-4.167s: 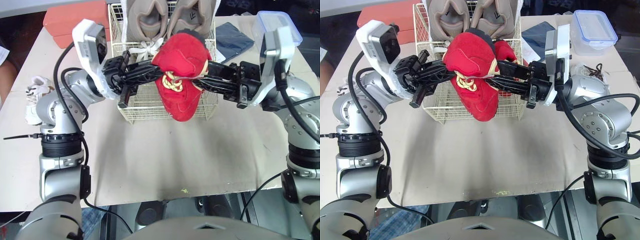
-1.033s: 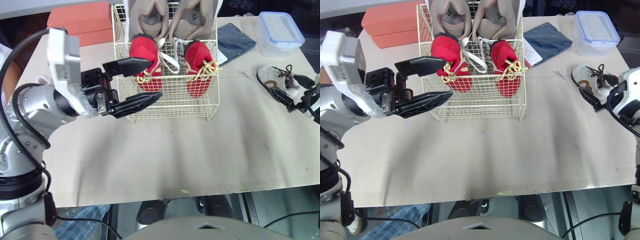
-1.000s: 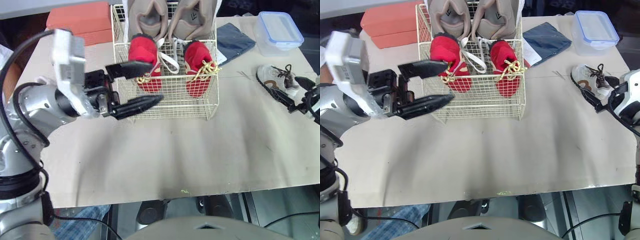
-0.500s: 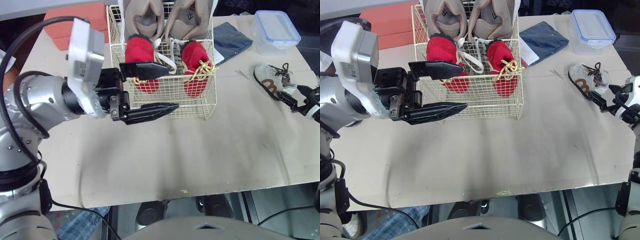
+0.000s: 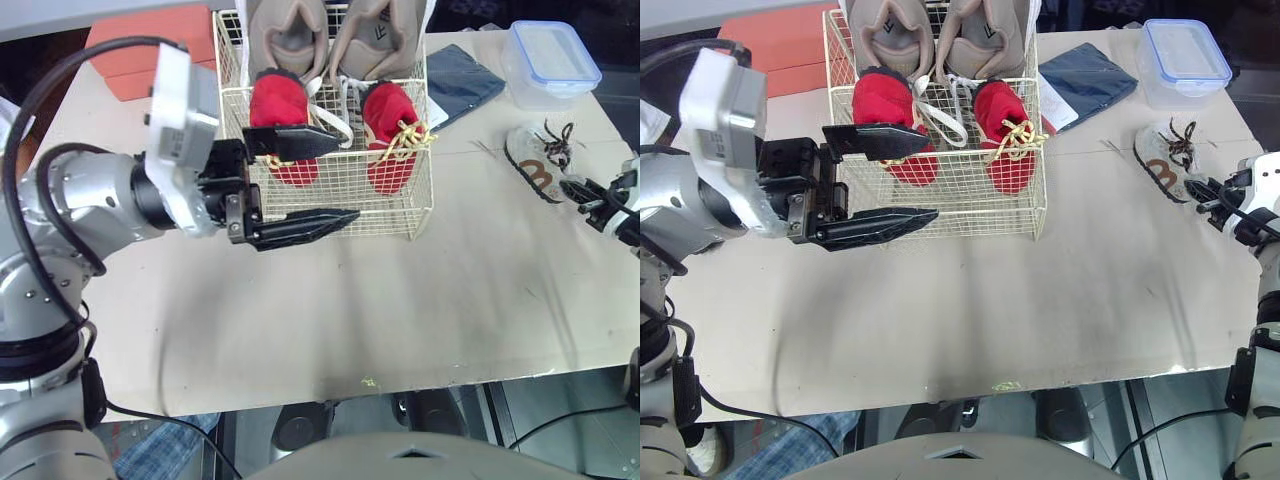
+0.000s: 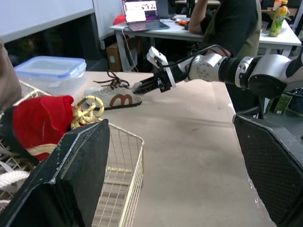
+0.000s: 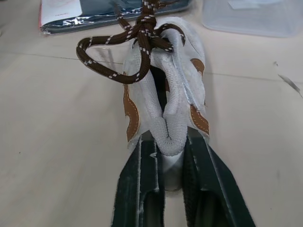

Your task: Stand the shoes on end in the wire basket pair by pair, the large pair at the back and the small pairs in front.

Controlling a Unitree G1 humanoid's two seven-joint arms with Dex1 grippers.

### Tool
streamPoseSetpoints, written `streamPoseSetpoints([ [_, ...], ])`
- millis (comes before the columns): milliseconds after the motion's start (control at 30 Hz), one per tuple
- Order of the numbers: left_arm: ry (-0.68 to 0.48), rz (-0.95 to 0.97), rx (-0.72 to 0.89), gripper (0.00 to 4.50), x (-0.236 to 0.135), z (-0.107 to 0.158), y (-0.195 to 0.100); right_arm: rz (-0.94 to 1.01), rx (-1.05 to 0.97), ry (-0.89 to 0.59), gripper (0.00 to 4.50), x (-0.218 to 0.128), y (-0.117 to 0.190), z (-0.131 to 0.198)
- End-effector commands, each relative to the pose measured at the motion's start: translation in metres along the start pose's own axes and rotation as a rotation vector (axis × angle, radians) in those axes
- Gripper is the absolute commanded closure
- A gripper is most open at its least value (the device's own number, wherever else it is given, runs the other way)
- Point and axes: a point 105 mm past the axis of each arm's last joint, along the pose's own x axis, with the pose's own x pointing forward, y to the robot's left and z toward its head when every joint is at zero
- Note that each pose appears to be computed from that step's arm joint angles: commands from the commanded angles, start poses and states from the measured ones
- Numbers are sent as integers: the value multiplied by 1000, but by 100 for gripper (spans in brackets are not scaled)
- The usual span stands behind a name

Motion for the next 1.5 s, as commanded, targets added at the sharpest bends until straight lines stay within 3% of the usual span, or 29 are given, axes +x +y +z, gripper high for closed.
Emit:
streamPoseSetpoints([
  [33, -14, 5, 49, 0, -3, 5, 0, 50, -241, -78, 448, -11, 8, 39],
  [167, -28, 25, 50, 0, -7, 4, 5, 94, -359, -262, 448, -28, 24, 96],
  [267, -48, 44, 16, 0, -13, 0, 11, 102, -575, -459, 448, -40, 49, 145],
  [433, -12, 61, 5, 0, -26, -15, 17, 156, -875, -714, 448, -63, 93, 189],
  [667, 13, 26, 56, 0, -32, -8, 19, 440, -1241, -827, 448, -72, 162, 174],
  [933, -36, -4, 135, 0, -18, 9, 22, 660, -1555, -854, 448, -60, 195, 160],
  [1300, 129, -121, 148, 0, 14, -15, 26, 728, -1701, -1038, 448, -54, 224, 173],
  [1500, 185, -75, 157, 0, 21, -26, 39, 689, -1709, -1132, 448, -59, 233, 179],
])
